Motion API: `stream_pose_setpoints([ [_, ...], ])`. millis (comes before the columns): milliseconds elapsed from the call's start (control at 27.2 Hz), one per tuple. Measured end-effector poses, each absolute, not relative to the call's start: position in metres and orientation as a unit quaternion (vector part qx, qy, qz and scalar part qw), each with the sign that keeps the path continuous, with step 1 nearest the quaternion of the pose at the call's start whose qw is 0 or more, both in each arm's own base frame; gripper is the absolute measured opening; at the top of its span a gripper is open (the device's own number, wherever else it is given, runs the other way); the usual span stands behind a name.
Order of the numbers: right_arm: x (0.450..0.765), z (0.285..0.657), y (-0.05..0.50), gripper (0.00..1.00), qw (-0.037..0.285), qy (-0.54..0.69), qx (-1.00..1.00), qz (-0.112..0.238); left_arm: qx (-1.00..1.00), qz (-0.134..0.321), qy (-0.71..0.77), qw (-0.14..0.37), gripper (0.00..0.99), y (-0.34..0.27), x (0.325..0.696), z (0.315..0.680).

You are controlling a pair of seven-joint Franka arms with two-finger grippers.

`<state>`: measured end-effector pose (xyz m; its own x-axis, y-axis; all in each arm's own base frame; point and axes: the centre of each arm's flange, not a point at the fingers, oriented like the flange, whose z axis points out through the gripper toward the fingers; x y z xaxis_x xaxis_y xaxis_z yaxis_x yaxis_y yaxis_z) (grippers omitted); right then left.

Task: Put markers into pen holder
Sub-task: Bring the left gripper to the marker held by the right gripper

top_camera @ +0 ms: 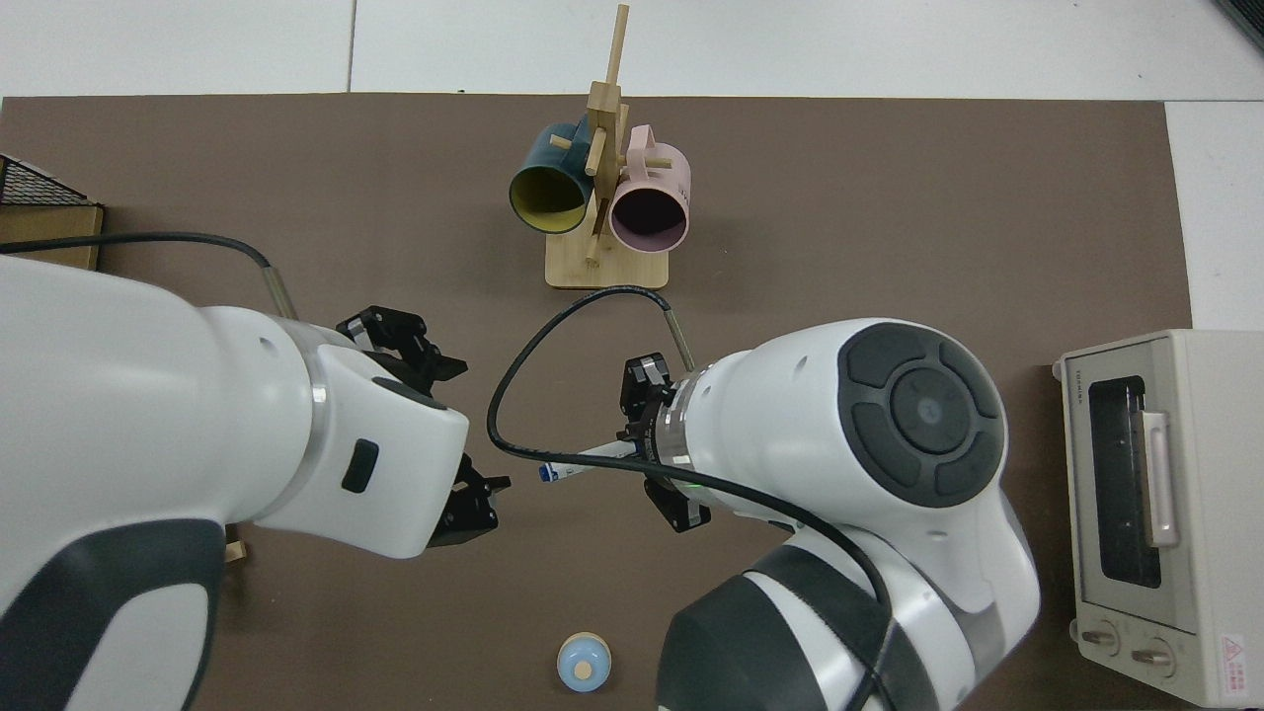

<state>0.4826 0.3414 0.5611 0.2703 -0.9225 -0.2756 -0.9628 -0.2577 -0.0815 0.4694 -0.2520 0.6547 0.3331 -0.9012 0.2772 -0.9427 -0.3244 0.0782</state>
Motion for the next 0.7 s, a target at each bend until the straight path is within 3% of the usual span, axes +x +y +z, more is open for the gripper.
stream_pose_setpoints([
  [331, 0.482, 0.570, 0.345, 0.16, 0.116, 0.588, -0.798, 0.062, 0.804, 0.112, -0.573, 0.113, 0.877, -0.262, 0.473, 0.640],
  [698, 0.481, 0.579, 0.352, 0.16, 0.114, 0.582, -0.803, 0.062, 0.787, 0.133, -0.591, 0.113, 0.885, -0.304, 0.467, 0.612],
])
